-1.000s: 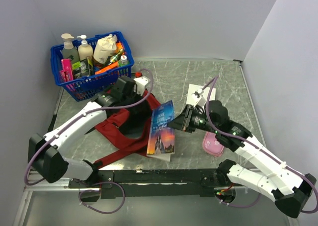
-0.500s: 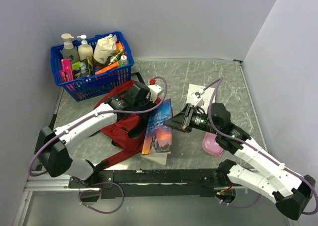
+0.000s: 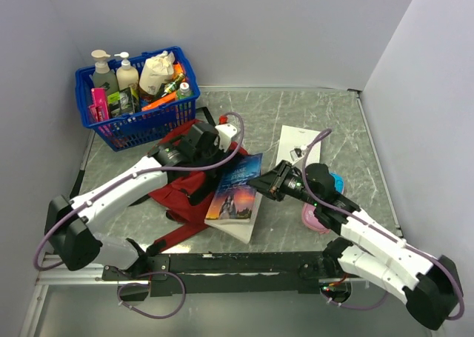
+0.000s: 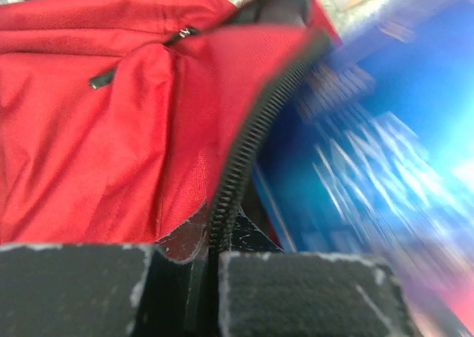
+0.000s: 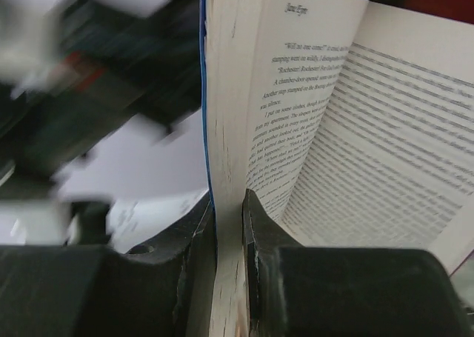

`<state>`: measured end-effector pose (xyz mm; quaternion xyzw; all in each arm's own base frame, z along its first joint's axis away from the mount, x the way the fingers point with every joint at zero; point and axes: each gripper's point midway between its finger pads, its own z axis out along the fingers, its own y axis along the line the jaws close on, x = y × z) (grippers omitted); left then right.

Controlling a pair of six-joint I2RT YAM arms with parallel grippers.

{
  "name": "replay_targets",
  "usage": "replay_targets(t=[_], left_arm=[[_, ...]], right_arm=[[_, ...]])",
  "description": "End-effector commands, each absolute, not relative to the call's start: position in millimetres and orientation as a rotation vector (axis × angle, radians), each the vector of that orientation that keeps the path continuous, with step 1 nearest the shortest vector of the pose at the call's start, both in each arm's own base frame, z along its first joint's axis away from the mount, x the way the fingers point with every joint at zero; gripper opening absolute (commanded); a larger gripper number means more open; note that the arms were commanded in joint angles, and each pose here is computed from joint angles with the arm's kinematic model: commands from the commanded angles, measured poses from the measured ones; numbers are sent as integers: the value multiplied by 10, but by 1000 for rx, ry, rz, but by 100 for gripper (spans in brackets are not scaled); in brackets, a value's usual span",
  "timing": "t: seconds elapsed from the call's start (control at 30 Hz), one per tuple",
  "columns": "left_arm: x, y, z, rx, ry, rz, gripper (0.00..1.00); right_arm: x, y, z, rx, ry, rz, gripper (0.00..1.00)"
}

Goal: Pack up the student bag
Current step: Place the book in the student bag.

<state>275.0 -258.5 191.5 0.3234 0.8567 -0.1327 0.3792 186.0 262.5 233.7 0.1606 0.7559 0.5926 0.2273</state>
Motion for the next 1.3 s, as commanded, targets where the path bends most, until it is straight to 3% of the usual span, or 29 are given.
replay_targets(t=[0.0,0.3,0.57,0.83,1.03,1.13,1.17,1.2,1.23,1.27], left_arm=[[2596,-2628,2535,881,2031,-447,1],[2160,-2649,2797,1058,2035,-619,1],[2030,-2475,2300,1076,2148,-575,1],[2061,-2491,2181,992,2204,-578,1],[2345,-2565,2528,879,2145,-547,1],[2442,-2579,2715,825,2118,-583,1],[2460,-2587,2777,819,2102,-590,1],[2467,-2585,2806,816,2093,-593,1],[2484,-2567,2818,809,2091,-588,1],[2487,-2562,2812,809,2092,-586,1]], right_arm=[[2217,2587,2938,481,1753,1729,0],[2564,2578,2624,559,1764,1586,0],[2864,2726,3074,567,1477,1745,0],[2977,2712,3008,594,1454,1575,0],[2563,3570,2391,336,1805,1597,0],[2506,3643,1960,244,1988,1538,0],[2501,3626,1878,218,2022,1506,3],[2487,3564,1692,181,2110,1401,14],[2476,3522,1628,172,2146,1347,34],[2455,3473,1663,148,2145,1327,39]])
